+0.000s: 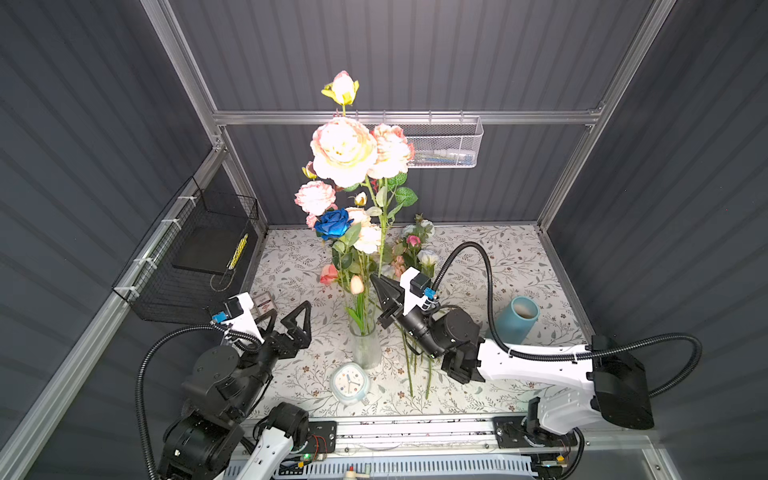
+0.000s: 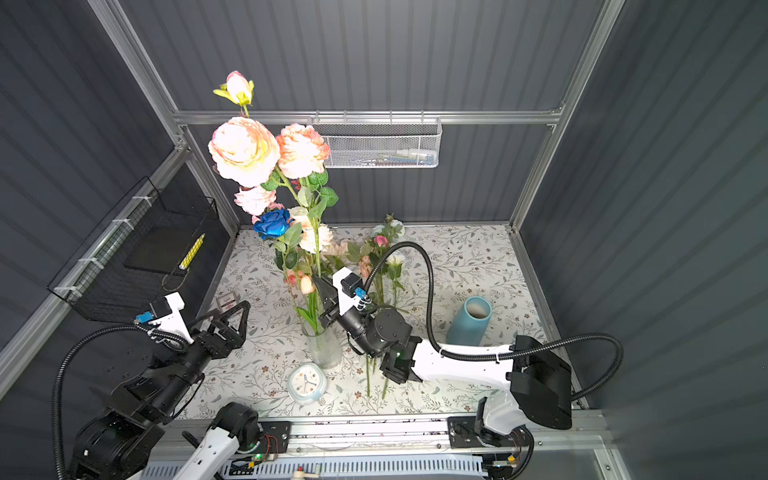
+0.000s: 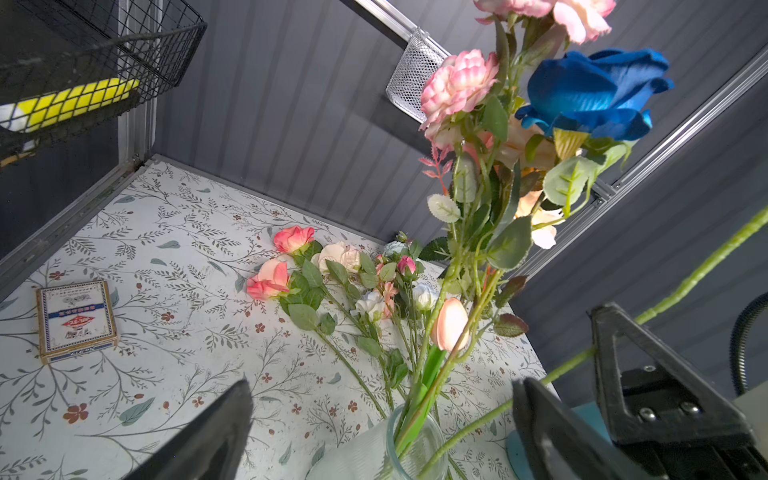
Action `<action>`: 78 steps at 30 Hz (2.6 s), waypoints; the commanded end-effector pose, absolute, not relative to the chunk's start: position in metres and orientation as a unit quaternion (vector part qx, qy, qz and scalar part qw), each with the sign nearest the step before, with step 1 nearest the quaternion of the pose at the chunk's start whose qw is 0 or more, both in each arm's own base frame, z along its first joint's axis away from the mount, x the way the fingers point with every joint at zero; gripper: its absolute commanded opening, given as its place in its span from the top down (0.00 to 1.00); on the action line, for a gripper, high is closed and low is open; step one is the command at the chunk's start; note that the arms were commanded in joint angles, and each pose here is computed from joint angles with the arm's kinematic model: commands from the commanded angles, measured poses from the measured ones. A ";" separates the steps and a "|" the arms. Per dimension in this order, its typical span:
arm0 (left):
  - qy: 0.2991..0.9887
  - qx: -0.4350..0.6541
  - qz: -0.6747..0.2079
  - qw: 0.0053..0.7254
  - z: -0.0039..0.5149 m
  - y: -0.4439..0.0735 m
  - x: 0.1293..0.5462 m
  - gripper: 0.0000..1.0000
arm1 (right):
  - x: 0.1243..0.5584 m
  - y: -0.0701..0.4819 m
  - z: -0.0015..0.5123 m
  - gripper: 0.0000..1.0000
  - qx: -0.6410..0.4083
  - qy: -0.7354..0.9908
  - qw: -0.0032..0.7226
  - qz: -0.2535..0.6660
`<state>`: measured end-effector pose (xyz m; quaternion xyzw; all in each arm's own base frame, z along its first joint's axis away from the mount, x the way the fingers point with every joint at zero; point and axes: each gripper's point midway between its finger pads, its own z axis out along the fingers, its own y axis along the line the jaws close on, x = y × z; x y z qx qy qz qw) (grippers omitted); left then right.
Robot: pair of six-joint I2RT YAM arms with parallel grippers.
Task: Arrange the flowers into the vase
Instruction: 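Carry the pink rose over the glass vase and lower it in, then open the right gripper and move it back down to the bunch, then close the right gripper on a white rose stem in the bunch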
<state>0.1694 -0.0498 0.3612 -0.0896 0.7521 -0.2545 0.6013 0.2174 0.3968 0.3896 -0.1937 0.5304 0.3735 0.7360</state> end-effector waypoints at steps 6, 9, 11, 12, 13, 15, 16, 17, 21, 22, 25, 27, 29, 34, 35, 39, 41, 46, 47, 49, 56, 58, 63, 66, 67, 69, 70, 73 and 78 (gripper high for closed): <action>0.748 -0.084 -0.259 0.605 0.369 -0.052 0.170 0.00 | 0.227 0.412 0.343 0.90 -0.210 0.601 0.679 0.365; 0.749 -0.083 -0.259 0.604 0.369 -0.053 0.171 0.00 | 0.228 0.416 0.325 0.80 -0.221 0.630 0.655 0.354; 0.749 -0.082 -0.260 0.604 0.370 -0.053 0.171 0.00 | 0.228 0.412 0.314 0.68 -0.219 0.642 0.644 0.353; 0.749 -0.081 -0.260 0.604 0.370 -0.054 0.171 0.00 | 0.226 0.410 0.309 0.63 -0.220 0.646 0.640 0.354; 0.748 -0.081 -0.261 0.604 0.370 -0.054 0.171 0.00 | 0.224 0.407 0.308 0.60 -0.218 0.648 0.638 0.355; 0.748 -0.080 -0.263 0.604 0.370 -0.055 0.171 0.00 | 0.221 0.401 0.306 0.50 -0.219 0.650 0.633 0.360; 0.747 -0.080 -0.263 0.605 0.371 -0.055 0.171 0.00 | 0.218 0.398 0.307 0.46 -0.218 0.650 0.631 0.363; 0.748 -0.080 -0.264 0.604 0.371 -0.055 0.172 0.00 | 0.215 0.395 0.309 0.41 -0.219 0.649 0.630 0.367; 0.745 -0.079 -0.265 0.607 0.374 -0.056 0.173 0.00 | 0.210 0.380 0.313 0.31 -0.210 0.651 0.627 0.373; 0.745 -0.079 -0.264 0.607 0.374 -0.056 0.174 0.00 | 0.209 0.377 0.314 0.30 -0.207 0.652 0.627 0.374; 0.743 -0.079 -0.265 0.610 0.375 -0.056 0.174 0.00 | 0.207 0.362 0.315 0.29 -0.194 0.655 0.626 0.376; 0.741 -0.078 -0.266 0.611 0.377 -0.056 0.175 0.00 | 0.210 0.348 0.311 0.28 -0.178 0.665 0.631 0.359; 0.740 -0.078 -0.266 0.613 0.378 -0.056 0.174 0.00 | 0.216 0.333 0.302 0.27 -0.162 0.680 0.632 0.336; 0.739 -0.079 -0.260 0.616 0.375 -0.054 0.174 0.00 | 0.247 0.298 0.261 0.28 -0.104 0.746 0.578 0.315; 0.739 -0.080 -0.260 0.616 0.374 -0.053 0.174 0.00 | 0.257 0.293 0.250 0.28 -0.094 0.767 0.557 0.305; 0.742 -0.080 -0.258 0.614 0.370 -0.053 0.173 0.00 | 0.295 0.279 0.198 0.32 -0.061 0.852 0.456 0.249; 0.742 -0.081 -0.257 0.614 0.369 -0.052 0.172 0.00 | 0.307 0.275 0.171 0.36 -0.048 0.885 0.409 0.220; 0.743 -0.083 -0.254 0.614 0.367 -0.049 0.168 0.00 | 0.330 0.276 0.120 0.45 -0.036 0.923 0.333 0.189; 0.743 -0.083 -0.253 0.614 0.366 -0.049 0.168 0.00 | 0.334 0.278 0.113 0.46 -0.036 0.926 0.325 0.187; 0.745 -0.083 -0.252 0.612 0.365 -0.048 0.167 0.00 | 0.341 0.281 0.101 0.48 -0.038 0.932 0.312 0.179; 0.746 -0.085 -0.251 0.611 0.364 -0.047 0.165 0.00 | 0.365 0.251 0.067 0.60 0.020 0.943 0.311 0.115; 0.745 -0.085 -0.251 0.612 0.364 -0.046 0.164 0.00 | 0.371 0.240 0.062 0.61 0.037 0.941 0.320 0.105; 0.745 -0.086 -0.250 0.612 0.363 -0.046 0.164 0.00 | 0.386 0.226 0.046 0.62 0.051 0.947 0.305 0.082; 0.746 -0.087 -0.250 0.612 0.363 -0.046 0.164 0.00 | 0.395 0.223 0.033 0.62 0.053 0.954 0.288 0.070; 0.746 -0.088 -0.250 0.611 0.363 -0.046 0.164 0.00 | 0.396 0.223 0.029 0.62 0.053 0.955 0.283 0.069; 0.745 -0.087 -0.250 0.612 0.364 -0.046 0.164 0.00 | 0.401 0.223 0.022 0.62 0.053 0.957 0.276 0.065; 0.746 -0.088 -0.250 0.611 0.363 -0.045 0.164 0.00 | 0.403 0.223 0.021 0.62 0.053 0.958 0.275 0.064; 0.746 -0.089 -0.249 0.611 0.363 -0.045 0.164 0.00 | 0.406 0.223 0.018 0.68 0.049 0.959 0.273 0.058; 0.747 -0.088 -0.247 0.611 0.362 -0.045 0.164 0.00 | 0.410 0.222 0.025 0.91 0.038 0.955 0.287 0.058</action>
